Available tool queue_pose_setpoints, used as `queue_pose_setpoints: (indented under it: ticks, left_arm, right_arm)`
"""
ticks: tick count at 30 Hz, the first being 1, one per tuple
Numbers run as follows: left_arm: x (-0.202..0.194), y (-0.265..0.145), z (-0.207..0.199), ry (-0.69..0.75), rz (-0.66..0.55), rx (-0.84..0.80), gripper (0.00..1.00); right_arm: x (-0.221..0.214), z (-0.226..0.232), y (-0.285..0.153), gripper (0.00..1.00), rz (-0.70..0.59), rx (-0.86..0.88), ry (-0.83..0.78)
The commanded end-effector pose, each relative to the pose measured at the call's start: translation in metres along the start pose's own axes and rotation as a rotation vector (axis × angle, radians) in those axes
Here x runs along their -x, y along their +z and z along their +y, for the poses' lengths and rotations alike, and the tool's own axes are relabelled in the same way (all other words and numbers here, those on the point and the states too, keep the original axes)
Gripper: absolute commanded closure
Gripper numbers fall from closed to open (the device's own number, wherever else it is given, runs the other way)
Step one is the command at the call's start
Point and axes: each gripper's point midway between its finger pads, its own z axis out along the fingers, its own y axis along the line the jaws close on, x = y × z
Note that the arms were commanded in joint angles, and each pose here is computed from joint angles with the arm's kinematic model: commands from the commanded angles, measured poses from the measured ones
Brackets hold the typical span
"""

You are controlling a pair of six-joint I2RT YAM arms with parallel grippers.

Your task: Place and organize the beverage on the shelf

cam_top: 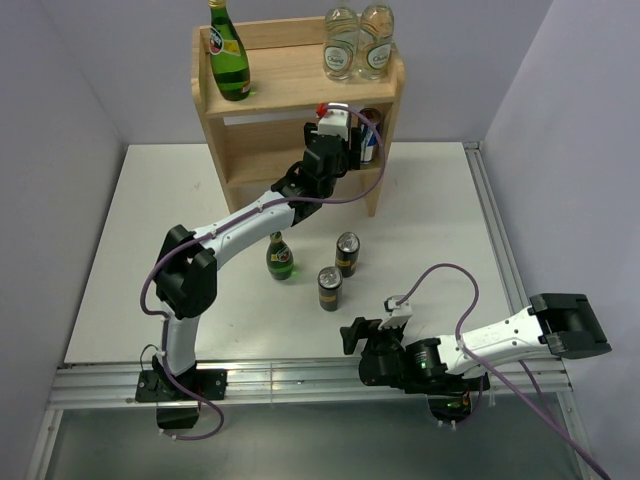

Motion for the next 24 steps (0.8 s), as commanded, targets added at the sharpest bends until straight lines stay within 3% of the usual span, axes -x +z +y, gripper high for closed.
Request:
queue_pose_setpoints:
  ticks: [1, 15, 24]
  left_arm:
    - [-0.011, 0.010, 0.011, 0.003, 0.031, 0.033, 0.24]
    - [-0.012, -0.030, 0.007, -0.023, 0.059, -0.003, 0.14]
    - [-0.004, -0.091, 0.005, -0.040, 0.055, -0.014, 0.11]
  right_arm:
    - [0.007, 0.001, 0.001, 0.00, -0.049, 0.001, 0.025]
    - [0.003, -0.002, 0.003, 0.00, -0.045, -0.009, 0.025]
    - [0.002, -0.005, 0.004, 0.00, -0.044, -0.016, 0.022]
